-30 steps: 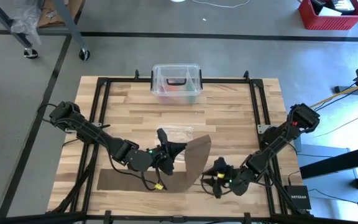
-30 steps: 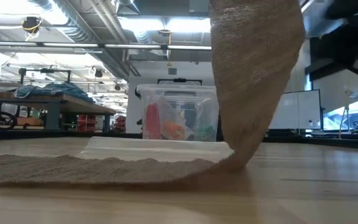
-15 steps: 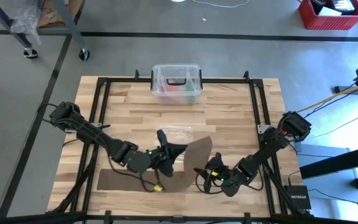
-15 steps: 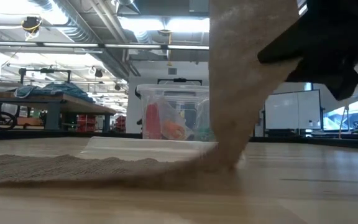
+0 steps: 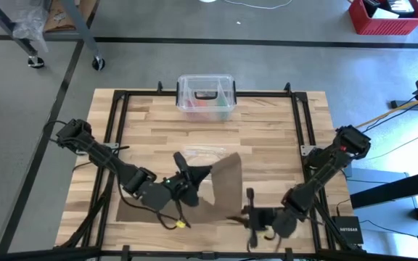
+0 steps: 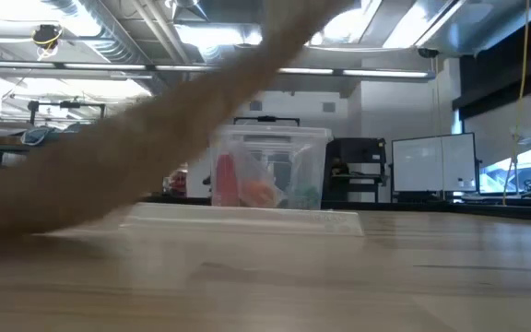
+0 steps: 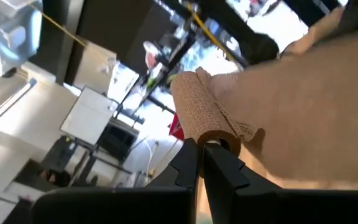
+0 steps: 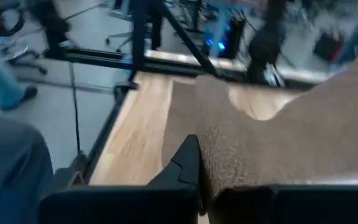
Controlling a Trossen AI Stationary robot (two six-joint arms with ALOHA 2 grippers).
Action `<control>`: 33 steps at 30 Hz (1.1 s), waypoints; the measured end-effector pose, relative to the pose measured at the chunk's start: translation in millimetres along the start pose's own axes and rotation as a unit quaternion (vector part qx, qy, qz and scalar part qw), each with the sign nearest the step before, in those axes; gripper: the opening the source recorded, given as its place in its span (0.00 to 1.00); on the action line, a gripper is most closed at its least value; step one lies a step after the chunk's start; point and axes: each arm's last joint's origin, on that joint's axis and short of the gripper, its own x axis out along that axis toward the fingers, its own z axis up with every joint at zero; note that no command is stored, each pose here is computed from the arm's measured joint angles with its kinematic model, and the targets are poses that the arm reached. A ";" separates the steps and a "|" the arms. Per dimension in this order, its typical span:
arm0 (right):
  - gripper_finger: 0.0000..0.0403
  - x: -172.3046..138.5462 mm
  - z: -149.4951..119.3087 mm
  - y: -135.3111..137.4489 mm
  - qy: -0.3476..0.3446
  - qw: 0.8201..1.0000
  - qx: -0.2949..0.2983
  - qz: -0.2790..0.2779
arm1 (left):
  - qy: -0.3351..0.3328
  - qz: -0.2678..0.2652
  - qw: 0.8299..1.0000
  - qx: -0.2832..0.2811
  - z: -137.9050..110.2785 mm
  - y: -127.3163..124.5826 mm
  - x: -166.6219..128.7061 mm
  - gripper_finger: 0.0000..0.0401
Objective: Roll bandage
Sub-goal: Roll the brown bandage
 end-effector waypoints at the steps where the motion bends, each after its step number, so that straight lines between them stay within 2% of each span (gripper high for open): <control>1: 0.02 -2.6 6.2 2.7 0.003 1.000 -0.019 0.004 | 0.006 -0.002 1.000 0.001 -2.1 -0.7 1.8 0.01; 8: 0.01 -16.7 54.6 10.2 0.046 0.995 -0.082 0.018 | 0.040 -0.007 0.999 -0.001 -15.3 -1.2 15.1 0.01; 16: 0.01 -32.6 113.4 3.3 0.057 0.986 -0.157 0.019 | 0.024 -0.069 0.997 0.017 -19.5 -8.5 16.4 0.01; 20: 0.01 -40.4 134.6 -5.3 0.062 0.981 -0.184 -0.014 | 0.019 -0.082 0.996 0.022 -19.3 -14.9 16.2 0.01; 24: 0.02 -47.8 151.1 -12.5 0.061 0.978 -0.197 -0.044 | 0.021 -0.083 0.996 0.023 -19.9 -19.4 18.3 0.01; 29: 0.02 -61.4 178.2 -21.0 0.048 0.978 -0.201 -0.039 | 0.021 -0.086 0.996 0.020 -20.3 -22.5 19.2 0.01; 33: 0.02 -71.7 190.4 -29.1 0.062 0.978 -0.196 -0.014 | 0.008 -0.081 0.997 0.014 -15.4 -22.8 15.1 0.01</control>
